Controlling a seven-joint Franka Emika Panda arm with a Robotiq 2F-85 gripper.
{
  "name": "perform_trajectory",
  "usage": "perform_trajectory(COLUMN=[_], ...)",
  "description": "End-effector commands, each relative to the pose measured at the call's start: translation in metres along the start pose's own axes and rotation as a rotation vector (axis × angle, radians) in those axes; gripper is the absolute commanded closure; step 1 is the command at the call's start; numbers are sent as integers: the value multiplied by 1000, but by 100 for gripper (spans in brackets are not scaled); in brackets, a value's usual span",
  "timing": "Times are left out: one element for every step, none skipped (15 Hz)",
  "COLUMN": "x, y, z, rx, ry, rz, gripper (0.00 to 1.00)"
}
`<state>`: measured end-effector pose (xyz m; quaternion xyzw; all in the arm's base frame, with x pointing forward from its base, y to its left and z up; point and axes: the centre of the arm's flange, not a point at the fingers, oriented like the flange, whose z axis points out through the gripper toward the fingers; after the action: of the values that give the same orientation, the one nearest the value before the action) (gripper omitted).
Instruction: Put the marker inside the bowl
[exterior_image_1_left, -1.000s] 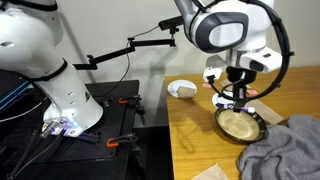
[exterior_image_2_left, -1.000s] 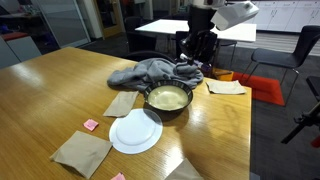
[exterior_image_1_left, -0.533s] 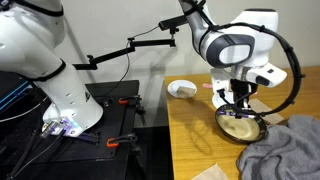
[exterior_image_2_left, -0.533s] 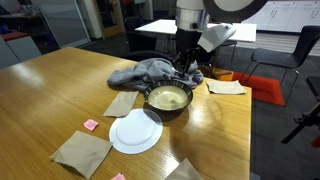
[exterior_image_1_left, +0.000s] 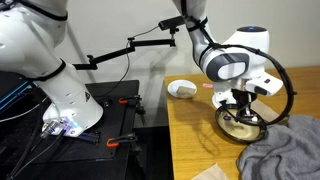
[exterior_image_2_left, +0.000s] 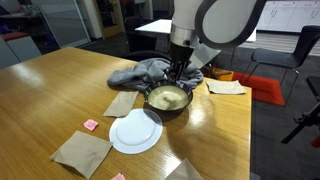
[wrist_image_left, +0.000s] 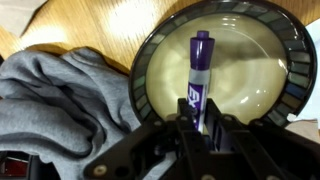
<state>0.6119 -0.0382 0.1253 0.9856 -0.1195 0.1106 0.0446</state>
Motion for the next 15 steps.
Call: perform_trajectory(x=[3,2,-1,-3,-6,-9,-12,-16,-20,-26,-32,-39,-44,-53,-60], y=[-13,-15,-18,-19,-21,-21,-22,-22,-22,-20,-19,-17,-15,-13,-12], z=[11,13,13,12,7,1,-7,-18,-27,-38,-48,-59,-68,-80,-88], rx=[32,34,34,34,33,33,35,32,32,30,22,19,24,27,28], ry=[60,61,64,64,68,74,84,89,96,95,94,90,87,91,98], rz=[16,20,24,25,24,23,23,34,43,46,55,71,65,65,68], gripper=[95,58,54,49,41,34,25,19,10,4,0,0,0,0,0])
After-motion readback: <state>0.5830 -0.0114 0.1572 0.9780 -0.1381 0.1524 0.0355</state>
